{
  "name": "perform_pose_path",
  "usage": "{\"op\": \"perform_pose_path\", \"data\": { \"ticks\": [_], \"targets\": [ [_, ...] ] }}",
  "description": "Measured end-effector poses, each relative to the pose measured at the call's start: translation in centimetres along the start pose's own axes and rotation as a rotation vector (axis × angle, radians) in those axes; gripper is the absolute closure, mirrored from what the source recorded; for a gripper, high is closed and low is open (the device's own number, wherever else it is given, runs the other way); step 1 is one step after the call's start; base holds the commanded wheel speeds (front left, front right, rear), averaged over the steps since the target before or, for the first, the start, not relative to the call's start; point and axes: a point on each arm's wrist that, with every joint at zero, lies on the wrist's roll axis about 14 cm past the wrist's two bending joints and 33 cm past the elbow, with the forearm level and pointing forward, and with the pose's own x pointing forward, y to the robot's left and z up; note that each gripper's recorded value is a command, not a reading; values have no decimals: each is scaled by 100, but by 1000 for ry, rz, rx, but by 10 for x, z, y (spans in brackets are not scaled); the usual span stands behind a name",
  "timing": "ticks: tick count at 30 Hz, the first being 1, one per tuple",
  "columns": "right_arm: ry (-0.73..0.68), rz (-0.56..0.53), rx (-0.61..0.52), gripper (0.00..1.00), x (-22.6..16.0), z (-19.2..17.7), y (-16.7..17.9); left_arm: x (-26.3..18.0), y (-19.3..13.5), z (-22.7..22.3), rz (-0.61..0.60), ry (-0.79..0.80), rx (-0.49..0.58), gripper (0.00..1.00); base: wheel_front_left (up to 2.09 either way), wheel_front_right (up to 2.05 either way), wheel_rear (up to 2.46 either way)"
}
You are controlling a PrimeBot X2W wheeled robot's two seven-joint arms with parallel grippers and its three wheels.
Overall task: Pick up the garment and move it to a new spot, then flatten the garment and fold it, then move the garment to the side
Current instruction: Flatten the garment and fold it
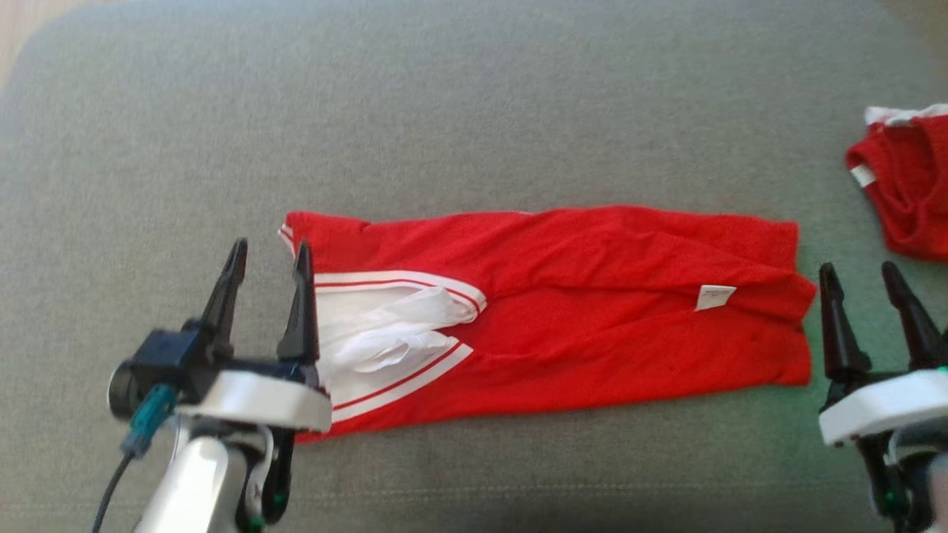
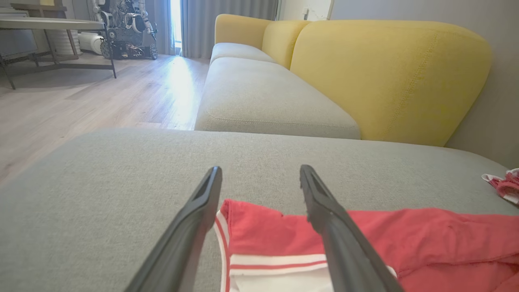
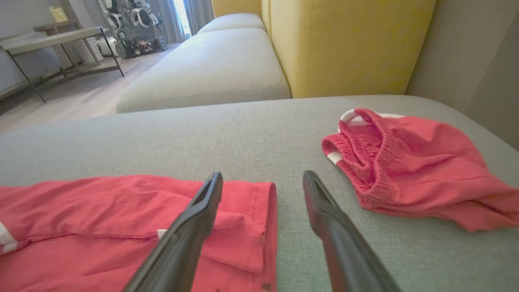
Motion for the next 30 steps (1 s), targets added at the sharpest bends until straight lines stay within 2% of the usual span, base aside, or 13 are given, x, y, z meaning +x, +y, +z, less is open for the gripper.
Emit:
{"op": "perform_pose_path", "data": {
  "ticks": [7, 13, 22, 23, 24, 25, 26, 30],
  "targets": [
    [196, 14, -4, 0, 33, -36, 1, 19, 0, -6, -11, 0, -3, 0, 0, 0, 0],
    [417, 21, 29, 0, 30, -82, 7, 26, 3, -14, -2, 14, -7, 0, 0, 0, 0],
    [480, 14, 96, 0, 20, -90, 13, 31, 1, -20, -11, 25, -8, 0, 0, 0, 0],
    [489, 13, 110, 16, 18, -91, 14, 31, 1, -20, -15, 24, -6, 0, 0, 0, 0],
    [495, 9, 119, 40, 16, -92, 15, 31, 1, -20, -16, 24, -6, 0, 0, 0, 0],
    [501, 7, 123, 73, 15, -93, 15, 32, 0, -20, -19, 23, -9, 0, 0, 0, 0],
    [506, 7, 125, 100, 14, -93, 15, 32, -1, -20, -23, 23, -10, 0, 0, 0, 0],
    [515, 4, 146, 100, 10, -93, 17, 33, -6, -19, -34, 19, -12, 0, 0, 0, 0]
  ]
}}
